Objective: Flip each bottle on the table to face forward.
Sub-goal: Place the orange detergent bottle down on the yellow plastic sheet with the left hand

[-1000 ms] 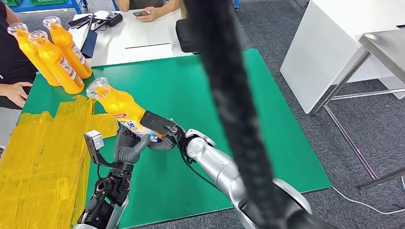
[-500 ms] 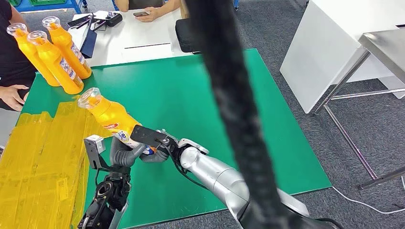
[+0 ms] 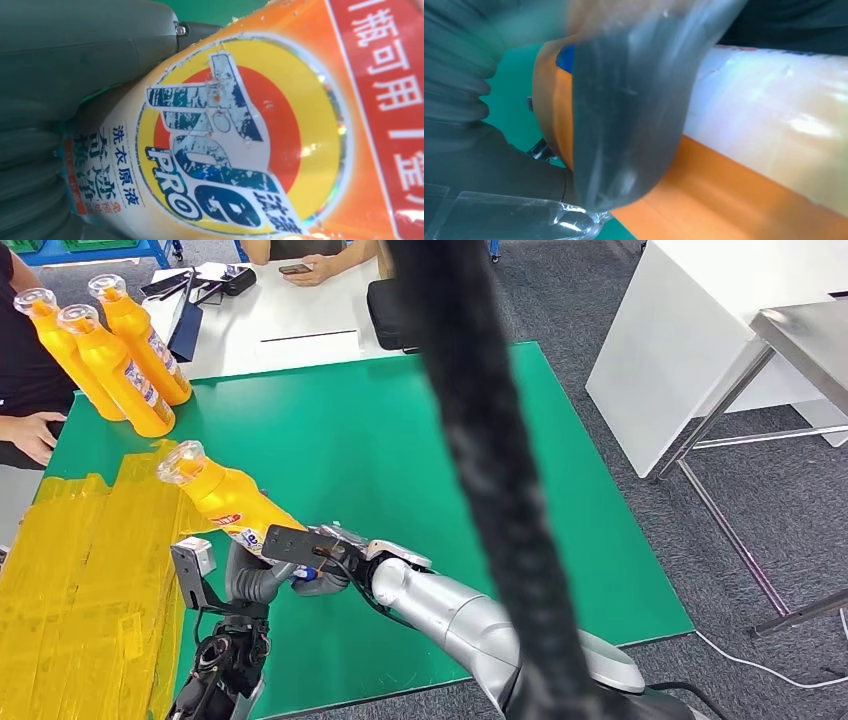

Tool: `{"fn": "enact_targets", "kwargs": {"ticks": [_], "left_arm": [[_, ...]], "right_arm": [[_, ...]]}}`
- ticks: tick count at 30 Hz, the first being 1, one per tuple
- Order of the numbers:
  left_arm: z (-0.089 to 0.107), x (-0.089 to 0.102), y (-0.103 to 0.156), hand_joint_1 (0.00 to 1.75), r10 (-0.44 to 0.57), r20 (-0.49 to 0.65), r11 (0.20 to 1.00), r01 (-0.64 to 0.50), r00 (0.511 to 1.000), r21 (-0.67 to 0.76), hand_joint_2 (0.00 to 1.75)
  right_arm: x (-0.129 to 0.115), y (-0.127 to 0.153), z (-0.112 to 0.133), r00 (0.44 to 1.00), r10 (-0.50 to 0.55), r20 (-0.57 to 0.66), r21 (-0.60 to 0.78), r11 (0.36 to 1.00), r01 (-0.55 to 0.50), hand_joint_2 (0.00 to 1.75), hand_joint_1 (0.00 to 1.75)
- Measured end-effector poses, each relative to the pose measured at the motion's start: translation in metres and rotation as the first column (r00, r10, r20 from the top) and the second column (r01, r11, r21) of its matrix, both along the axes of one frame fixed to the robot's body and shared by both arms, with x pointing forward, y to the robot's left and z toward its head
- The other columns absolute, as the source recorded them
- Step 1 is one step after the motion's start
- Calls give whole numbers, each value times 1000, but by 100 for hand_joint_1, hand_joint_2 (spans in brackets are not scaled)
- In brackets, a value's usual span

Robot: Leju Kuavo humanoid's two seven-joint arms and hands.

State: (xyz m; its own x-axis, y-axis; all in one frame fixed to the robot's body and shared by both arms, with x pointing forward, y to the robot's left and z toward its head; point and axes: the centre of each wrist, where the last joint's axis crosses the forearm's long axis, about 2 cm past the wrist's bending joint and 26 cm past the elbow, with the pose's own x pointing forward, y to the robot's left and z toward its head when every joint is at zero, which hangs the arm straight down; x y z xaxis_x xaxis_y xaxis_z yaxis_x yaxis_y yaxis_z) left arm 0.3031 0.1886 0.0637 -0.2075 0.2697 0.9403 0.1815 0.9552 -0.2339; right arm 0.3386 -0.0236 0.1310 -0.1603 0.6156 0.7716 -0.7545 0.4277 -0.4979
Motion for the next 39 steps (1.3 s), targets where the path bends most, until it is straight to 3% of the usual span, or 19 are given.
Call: {"fn": "enact_targets", "kwargs": {"ticks": [20, 21, 23, 24, 25, 27, 31, 34, 39], "left_arm": [[-1, -1, 5, 175, -5, -5, 997, 5, 1000, -77, 175], [-1, -1, 5, 175, -5, -5, 997, 4, 1000, -79, 175], [-1, -1, 5, 175, -2, 0, 996, 2, 1000, -86, 175], [0, 0, 6, 175, 1, 7, 996, -1, 1000, -91, 175], [2, 0, 6, 175, 5, 15, 995, -4, 1000, -95, 175], [6, 2, 8, 175, 17, 39, 995, -13, 999, -102, 175], [21, 8, 15, 175, 69, 105, 994, -59, 992, -96, 175], [30, 12, 28, 175, 189, 168, 982, -188, 967, -23, 175], [47, 16, 71, 175, 441, 335, 843, -513, 832, 163, 175]], "right_arm": [[-3, 2, -2, 1000, 10, 17, -6, 1000, -10, 175, 175], [-3, 2, -2, 1000, 10, 18, -5, 1000, -10, 175, 163], [-2, 1, -1, 1000, 7, 23, -2, 1000, -7, 175, 76], [-2, 1, -1, 1000, 4, 28, 1, 1000, -4, 131, 32], [-1, 1, 0, 999, 1, 36, 6, 1000, -1, 87, 0], [2, -1, 0, 999, -5, 52, 15, 1000, 5, 0, 0], [11, -10, 1, 997, -36, 72, 42, 999, 33, 0, 0], [24, -22, 7, 991, -84, 106, 72, 994, 77, 0, 0], [67, -67, 32, 957, -209, 200, 130, 974, 185, 0, 0]]}}
